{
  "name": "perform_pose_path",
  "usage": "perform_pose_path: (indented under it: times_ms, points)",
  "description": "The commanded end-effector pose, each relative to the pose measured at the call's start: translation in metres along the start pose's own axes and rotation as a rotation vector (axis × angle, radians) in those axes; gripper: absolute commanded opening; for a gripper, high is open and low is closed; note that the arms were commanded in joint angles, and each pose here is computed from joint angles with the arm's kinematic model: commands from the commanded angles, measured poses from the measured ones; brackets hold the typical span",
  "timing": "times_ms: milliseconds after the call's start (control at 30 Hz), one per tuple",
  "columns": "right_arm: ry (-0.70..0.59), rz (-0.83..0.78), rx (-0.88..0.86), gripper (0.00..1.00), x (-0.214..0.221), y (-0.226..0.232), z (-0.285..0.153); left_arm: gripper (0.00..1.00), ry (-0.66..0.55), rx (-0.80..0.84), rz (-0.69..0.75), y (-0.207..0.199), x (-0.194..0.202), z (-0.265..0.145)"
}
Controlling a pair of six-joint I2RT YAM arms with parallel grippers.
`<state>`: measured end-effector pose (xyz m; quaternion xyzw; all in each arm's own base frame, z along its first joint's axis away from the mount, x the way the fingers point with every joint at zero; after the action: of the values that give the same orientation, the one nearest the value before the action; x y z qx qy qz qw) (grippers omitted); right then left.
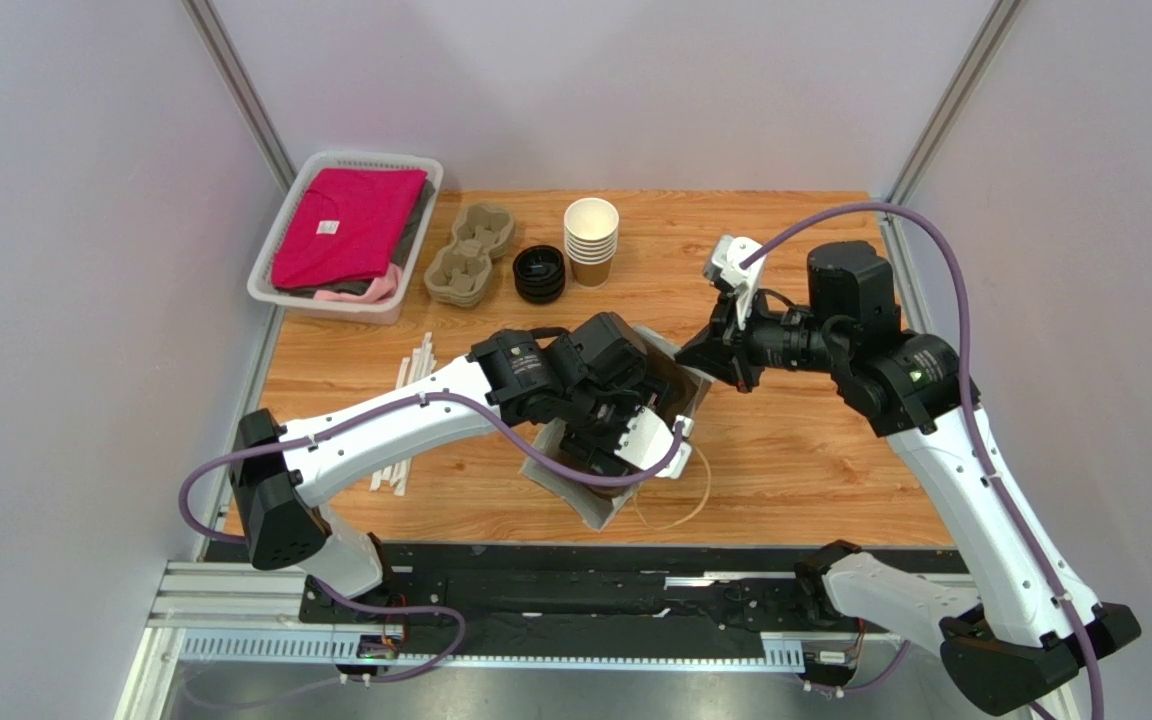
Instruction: Pack the takeout coffee
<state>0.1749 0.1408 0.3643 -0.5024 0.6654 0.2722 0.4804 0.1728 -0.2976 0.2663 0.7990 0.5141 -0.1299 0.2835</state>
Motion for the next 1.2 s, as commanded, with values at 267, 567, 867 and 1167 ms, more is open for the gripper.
perform_pose_path:
  times_ms: [267, 567, 867, 1167]
  points:
    - [-0.019, -0.192, 0.019, 0.0, -0.007, -0.021, 0.011, 0.64, 0.104, 0.014, 0.053, -0.001, 0.007, -0.012]
    - [0.074, -0.131, 0.053, 0.0, -0.003, -0.024, 0.007, 0.64, 0.114, 0.069, 0.029, -0.013, 0.016, -0.009]
    - [0.196, 0.09, -0.098, 0.0, 0.007, 0.013, -0.017, 0.64, 0.104, 0.108, 0.096, -0.016, 0.021, -0.015]
    - [0.26, 0.082, -0.069, 0.65, 0.006, -0.003, -0.014, 0.64, 0.079, 0.14, 0.167, -0.011, 0.022, -0.018]
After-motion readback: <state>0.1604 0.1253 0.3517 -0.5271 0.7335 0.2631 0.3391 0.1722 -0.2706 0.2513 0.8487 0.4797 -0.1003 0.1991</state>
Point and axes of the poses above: each gripper's point midway between its finger pads, its own z axis out along the fingers, its own y axis along the line the jaws close on, x = y × z, the point moved 8 cm from there along -z, back along the fingers, and after that the axes turned 11 degrees about -z, right-handed, at the moved point
